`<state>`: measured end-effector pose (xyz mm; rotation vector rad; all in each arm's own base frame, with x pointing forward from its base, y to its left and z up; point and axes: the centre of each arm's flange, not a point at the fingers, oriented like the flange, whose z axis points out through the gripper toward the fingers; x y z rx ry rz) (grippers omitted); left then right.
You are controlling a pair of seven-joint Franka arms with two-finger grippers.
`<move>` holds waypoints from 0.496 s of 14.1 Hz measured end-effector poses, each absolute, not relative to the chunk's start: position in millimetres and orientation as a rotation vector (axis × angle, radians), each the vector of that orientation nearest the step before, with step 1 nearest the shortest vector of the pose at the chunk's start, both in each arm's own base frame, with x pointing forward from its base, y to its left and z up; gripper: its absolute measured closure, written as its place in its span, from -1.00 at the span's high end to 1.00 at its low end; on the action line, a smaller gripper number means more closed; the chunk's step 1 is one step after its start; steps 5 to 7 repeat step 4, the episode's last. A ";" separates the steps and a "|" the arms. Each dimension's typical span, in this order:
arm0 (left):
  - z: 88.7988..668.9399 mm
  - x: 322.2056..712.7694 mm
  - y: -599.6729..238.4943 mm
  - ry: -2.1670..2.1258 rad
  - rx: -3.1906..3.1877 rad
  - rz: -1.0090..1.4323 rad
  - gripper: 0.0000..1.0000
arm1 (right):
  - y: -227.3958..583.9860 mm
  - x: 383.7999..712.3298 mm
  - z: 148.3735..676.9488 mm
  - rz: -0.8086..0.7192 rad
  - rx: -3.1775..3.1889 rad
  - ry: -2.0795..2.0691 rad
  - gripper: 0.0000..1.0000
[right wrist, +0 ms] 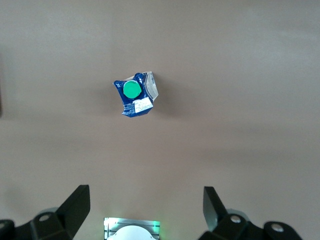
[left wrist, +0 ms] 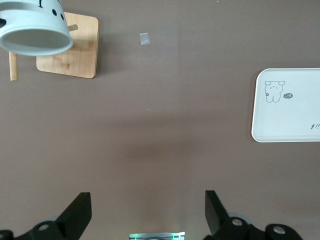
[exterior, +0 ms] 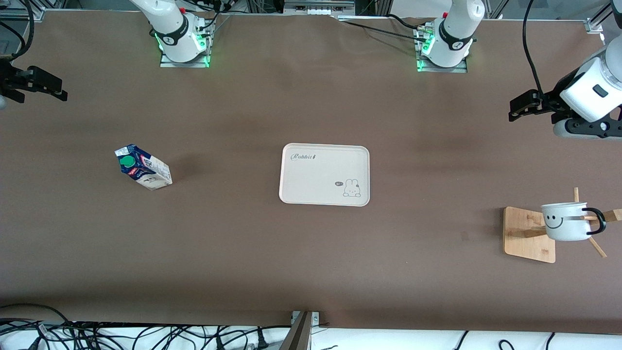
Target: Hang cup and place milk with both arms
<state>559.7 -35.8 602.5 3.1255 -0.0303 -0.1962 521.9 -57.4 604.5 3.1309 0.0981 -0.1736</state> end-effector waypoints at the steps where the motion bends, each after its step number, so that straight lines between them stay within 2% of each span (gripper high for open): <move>1: 602.5 560.5 -35.6 -0.017 3.126 -0.200 1.00 | -57.7 521.9 604.5 -0.174 3.131 0.097 1.00; 7: 600.2 562.5 -33.8 -0.008 3.125 -0.212 1.00 | -58.2 521.9 604.3 -0.174 3.131 0.096 1.00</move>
